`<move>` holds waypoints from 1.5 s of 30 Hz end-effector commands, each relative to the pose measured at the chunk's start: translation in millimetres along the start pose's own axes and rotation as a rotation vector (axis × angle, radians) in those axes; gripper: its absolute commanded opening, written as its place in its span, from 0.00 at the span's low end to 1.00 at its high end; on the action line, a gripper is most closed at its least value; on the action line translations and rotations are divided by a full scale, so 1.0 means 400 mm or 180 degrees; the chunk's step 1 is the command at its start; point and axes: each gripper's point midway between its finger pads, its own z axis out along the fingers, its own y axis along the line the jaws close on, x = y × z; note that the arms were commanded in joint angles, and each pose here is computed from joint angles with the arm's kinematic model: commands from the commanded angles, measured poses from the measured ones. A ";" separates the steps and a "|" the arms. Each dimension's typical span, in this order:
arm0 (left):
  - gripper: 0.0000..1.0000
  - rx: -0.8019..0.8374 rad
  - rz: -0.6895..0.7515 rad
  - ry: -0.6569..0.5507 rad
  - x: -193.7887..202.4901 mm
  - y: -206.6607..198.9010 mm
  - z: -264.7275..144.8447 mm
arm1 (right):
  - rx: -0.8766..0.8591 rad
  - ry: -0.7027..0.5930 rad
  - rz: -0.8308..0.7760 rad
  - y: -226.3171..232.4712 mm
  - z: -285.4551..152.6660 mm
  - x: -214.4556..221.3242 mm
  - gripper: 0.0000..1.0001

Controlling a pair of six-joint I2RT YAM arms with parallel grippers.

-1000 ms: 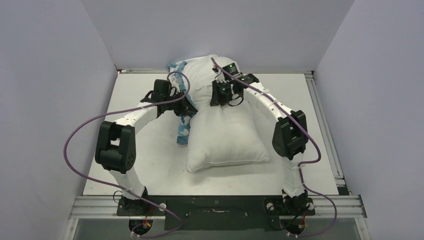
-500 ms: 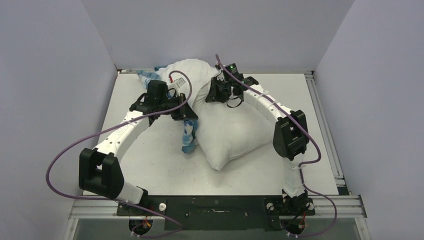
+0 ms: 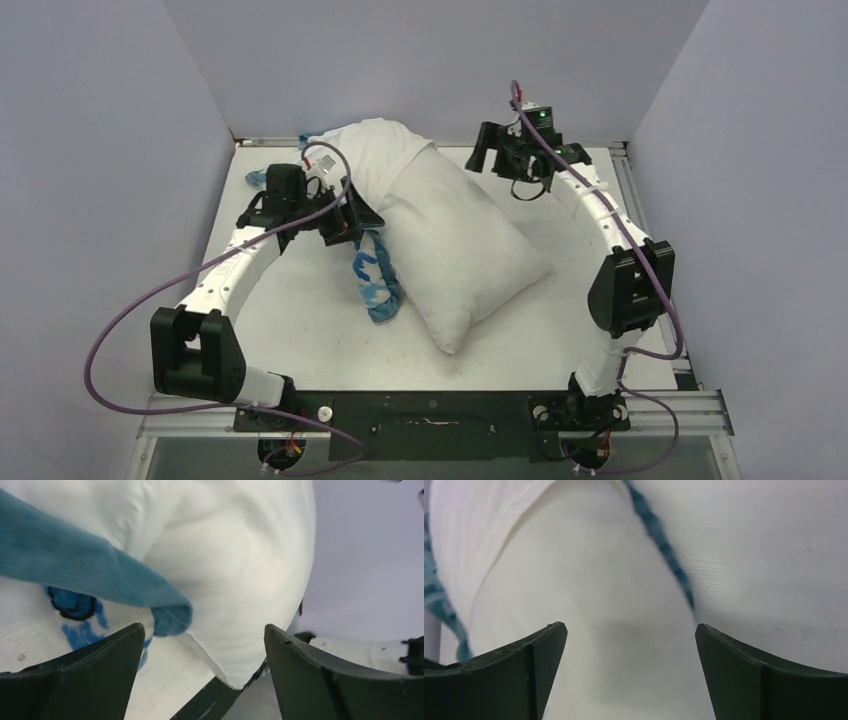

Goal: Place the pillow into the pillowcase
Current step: Stuff the pillow into the pillowcase.

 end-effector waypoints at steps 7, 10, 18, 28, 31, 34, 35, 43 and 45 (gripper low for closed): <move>0.94 0.0362 -0.0337 -0.1006 -0.241 -0.042 -0.097 | -0.0570 0.1537 0.0216 0.008 0.030 0.323 1.00; 0.95 0.0052 -0.0123 -0.1047 -0.261 -0.058 -0.122 | -0.1224 0.1902 0.0019 0.195 -0.016 0.430 1.00; 0.96 -0.0958 0.0341 -0.0638 -0.162 -0.074 -0.113 | -0.1632 0.1763 -0.0414 0.370 -0.080 0.423 0.92; 0.97 -0.2385 0.0774 -0.0307 -0.048 -0.021 -0.035 | -0.0617 0.1068 0.0593 -0.021 0.003 0.299 0.90; 0.97 -0.2740 0.0857 -0.0074 -0.007 0.047 -0.003 | -0.0594 0.1108 0.0686 -0.043 0.060 0.324 0.90; 0.93 -0.3019 0.0979 0.0235 0.034 0.122 0.019 | -0.0686 0.1195 0.0735 -0.029 0.119 0.337 0.90; 0.87 -0.3094 0.1003 0.0382 0.050 0.143 0.021 | -0.0721 0.1219 0.0717 -0.018 0.137 0.341 0.90; 0.00 -0.2667 0.0960 0.0523 0.099 0.135 -0.023 | -0.1000 0.1466 0.0501 0.105 0.289 0.428 0.90; 0.00 -0.2515 0.0886 0.0334 0.091 0.110 -0.063 | -0.1085 0.1509 0.0516 0.132 0.311 0.457 0.90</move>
